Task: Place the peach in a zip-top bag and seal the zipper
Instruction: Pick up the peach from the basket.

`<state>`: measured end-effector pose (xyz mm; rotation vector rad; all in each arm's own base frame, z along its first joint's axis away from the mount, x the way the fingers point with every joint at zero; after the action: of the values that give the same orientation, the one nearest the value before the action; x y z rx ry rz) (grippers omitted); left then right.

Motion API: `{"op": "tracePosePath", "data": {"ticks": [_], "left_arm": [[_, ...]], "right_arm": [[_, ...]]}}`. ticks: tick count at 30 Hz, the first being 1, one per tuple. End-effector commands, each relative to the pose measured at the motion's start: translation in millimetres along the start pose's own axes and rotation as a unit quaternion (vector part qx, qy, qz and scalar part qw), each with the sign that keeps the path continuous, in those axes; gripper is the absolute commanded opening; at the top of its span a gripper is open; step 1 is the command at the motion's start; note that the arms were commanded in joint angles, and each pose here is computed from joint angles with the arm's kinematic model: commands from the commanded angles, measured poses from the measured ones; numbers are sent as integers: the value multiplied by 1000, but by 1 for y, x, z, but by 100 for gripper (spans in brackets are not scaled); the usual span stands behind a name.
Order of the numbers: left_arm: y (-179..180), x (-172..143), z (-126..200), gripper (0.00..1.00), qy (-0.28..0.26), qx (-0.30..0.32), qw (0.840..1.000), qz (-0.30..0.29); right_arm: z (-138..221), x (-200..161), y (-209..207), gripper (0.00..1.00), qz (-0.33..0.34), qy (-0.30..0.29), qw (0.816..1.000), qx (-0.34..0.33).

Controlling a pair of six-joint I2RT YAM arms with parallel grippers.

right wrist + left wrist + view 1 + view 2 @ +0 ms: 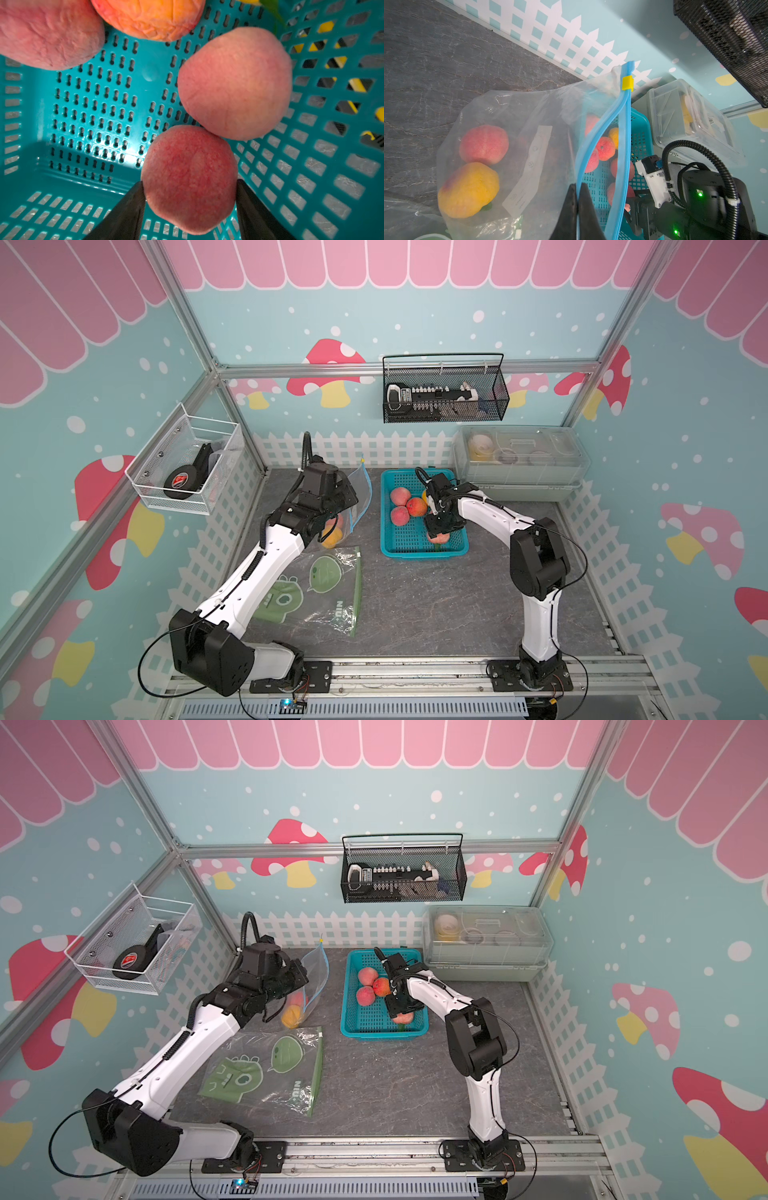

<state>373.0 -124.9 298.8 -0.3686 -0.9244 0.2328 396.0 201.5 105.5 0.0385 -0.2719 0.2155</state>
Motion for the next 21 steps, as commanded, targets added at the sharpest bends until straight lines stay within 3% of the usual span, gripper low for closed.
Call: {"op": "tracePosePath", "data": {"ticks": [1, 4, 8, 14, 18, 21], "left_arm": [[1, 0, -1, 0, 5, 1, 1000, -3], [1, -1, -2, 0, 7, -1, 1000, -2], [-2, -1, -1, 0, 9, -9, 1000, 2], [-5, -4, -5, 0, 20, -21, 1000, 11], [-8, -7, -9, 0, 27, -27, 999, 18], [-12, -7, -11, 0, 31, -36, 999, 19]], "right_arm": [[-7, -5, 5, 65, -10, 17, 1000, 9], [5, 1, 6, 64, -17, -3, 1000, 18], [46, 20, 11, 64, -38, -74, 995, 61], [98, 37, 20, 64, -76, -152, 972, 162], [135, 48, 40, 64, -77, -199, 940, 265], [169, 58, 63, 63, -73, -232, 897, 369]]}}
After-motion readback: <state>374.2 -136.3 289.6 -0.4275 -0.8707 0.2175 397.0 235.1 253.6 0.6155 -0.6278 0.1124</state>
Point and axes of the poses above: each gripper's point midway between its finger pads, its own z axis back along the fingers, its own y axis along the line the jaws close on, x = y × z, the point moved 3 cm from there along z, back along the fingers, and after that the axes turned 7 degrees about -z, right-handed, at the moved point
